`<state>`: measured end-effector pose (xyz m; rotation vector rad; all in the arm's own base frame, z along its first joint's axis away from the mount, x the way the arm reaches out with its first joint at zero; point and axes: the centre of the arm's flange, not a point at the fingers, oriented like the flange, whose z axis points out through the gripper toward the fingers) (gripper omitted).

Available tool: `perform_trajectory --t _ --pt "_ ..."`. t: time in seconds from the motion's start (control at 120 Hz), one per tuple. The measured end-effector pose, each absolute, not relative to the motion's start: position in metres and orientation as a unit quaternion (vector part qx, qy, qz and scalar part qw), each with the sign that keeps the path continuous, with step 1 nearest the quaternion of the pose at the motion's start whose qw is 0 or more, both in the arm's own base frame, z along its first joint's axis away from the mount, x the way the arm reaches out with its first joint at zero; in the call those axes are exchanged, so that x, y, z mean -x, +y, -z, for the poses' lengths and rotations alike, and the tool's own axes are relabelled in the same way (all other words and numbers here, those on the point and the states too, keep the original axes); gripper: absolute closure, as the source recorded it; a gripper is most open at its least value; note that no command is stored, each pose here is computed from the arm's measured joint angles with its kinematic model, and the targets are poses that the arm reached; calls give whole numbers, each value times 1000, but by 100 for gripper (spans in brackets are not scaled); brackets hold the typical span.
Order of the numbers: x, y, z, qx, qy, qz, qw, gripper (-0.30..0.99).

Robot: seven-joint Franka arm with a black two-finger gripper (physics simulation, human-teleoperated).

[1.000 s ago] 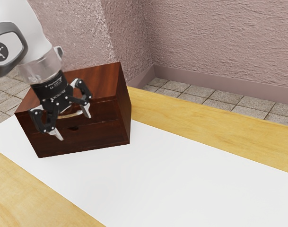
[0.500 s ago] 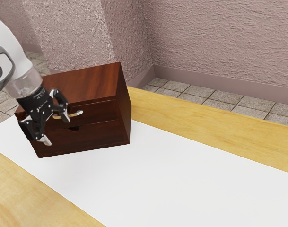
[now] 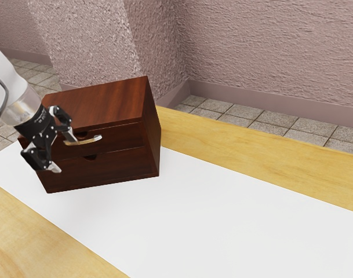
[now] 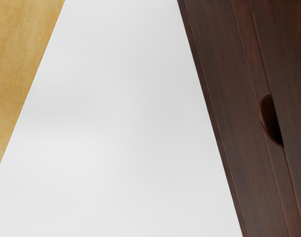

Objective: Pull the drawer handle with one arm to open the drawer

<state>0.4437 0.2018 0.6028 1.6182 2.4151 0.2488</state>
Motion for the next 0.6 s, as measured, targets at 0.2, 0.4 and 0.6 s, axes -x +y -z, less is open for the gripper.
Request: perform_trajectory --t 0.2,0.4,0.6 --pt "-452 213 -592 -533 834 -91 113 0" --pt "-459 220 -584 -521 840 -97 117 0" --pt "-469 227 -572 -511 845 -99 119 0"
